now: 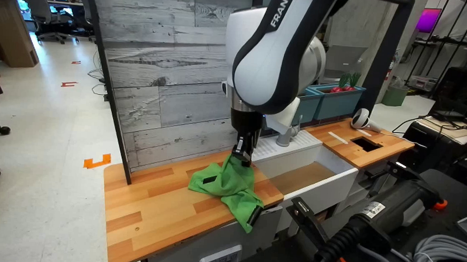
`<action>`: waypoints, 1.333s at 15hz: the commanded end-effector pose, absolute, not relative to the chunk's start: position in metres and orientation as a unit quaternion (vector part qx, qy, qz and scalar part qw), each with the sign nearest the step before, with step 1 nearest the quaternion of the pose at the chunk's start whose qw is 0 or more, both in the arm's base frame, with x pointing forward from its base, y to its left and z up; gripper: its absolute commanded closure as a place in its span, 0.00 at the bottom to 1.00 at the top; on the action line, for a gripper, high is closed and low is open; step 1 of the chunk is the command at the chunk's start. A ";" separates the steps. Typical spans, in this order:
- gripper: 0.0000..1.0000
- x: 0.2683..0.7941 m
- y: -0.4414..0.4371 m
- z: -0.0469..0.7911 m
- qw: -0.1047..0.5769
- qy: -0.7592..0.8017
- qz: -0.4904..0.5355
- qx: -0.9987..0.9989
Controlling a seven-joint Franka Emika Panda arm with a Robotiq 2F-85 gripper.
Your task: Unfold the towel on the table
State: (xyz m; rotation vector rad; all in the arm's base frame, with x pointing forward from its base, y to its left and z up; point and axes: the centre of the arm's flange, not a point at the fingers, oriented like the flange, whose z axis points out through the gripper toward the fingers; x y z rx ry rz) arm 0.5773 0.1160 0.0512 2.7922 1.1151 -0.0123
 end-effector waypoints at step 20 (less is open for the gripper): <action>0.99 0.519 0.193 0.166 -0.031 0.442 0.030 0.896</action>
